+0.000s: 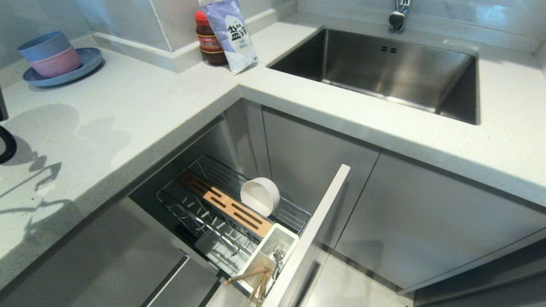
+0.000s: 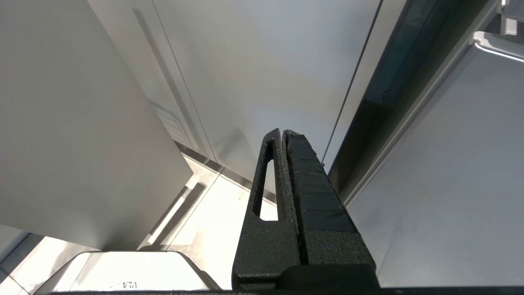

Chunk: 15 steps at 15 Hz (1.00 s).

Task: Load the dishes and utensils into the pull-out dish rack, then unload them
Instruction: Take the plate out of the cupboard

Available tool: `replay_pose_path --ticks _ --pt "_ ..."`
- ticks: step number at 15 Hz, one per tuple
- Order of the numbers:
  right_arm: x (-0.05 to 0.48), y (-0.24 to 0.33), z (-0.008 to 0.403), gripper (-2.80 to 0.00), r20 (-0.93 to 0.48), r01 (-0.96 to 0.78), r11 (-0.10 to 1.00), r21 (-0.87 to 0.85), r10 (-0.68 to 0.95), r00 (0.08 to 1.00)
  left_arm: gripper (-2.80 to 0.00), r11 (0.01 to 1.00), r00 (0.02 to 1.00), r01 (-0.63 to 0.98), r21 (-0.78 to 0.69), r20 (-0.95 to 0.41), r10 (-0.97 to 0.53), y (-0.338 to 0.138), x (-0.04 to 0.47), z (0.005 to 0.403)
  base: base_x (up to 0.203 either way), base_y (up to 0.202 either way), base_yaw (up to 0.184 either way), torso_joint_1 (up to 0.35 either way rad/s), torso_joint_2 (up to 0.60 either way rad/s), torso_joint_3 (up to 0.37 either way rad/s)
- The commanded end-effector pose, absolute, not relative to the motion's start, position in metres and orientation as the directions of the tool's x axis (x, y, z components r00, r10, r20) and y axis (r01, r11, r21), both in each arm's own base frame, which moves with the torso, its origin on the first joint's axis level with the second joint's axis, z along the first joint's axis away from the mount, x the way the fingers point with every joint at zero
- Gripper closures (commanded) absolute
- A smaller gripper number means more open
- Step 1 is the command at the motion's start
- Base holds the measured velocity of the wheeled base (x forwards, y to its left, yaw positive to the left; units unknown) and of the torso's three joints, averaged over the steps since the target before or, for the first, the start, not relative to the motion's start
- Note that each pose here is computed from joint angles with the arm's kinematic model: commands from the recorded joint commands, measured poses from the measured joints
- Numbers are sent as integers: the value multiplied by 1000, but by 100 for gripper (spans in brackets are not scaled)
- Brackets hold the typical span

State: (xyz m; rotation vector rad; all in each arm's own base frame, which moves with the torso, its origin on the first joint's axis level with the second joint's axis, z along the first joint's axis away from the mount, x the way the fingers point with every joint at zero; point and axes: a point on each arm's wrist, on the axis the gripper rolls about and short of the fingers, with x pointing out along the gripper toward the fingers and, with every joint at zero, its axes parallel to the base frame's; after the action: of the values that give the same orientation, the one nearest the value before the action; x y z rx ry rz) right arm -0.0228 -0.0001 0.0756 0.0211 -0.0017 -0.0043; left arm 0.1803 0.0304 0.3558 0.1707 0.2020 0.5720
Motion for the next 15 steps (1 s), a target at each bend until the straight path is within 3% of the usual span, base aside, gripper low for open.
replay_pose_path --ticks 1,4,11,15 --pt "-23 0 75 0 3 5 1000 21 -5 1000 0 872 836 -439 217 -257 485 28 163 362 0 0 0 0 0 0" --pt "-23 0 75 0 3 5 1000 21 -5 1000 0 904 833 -371 211 -354 425 27 150 363 0 0 0 0 0 0" --pt "-23 0 75 0 3 5 1000 21 -5 1000 0 899 818 -352 261 -381 431 27 143 361 0 0 0 0 0 0" --pt "-23 0 75 0 3 5 1000 21 -5 1000 0 826 787 -324 461 -353 505 27 138 377 0 0 0 0 0 0"
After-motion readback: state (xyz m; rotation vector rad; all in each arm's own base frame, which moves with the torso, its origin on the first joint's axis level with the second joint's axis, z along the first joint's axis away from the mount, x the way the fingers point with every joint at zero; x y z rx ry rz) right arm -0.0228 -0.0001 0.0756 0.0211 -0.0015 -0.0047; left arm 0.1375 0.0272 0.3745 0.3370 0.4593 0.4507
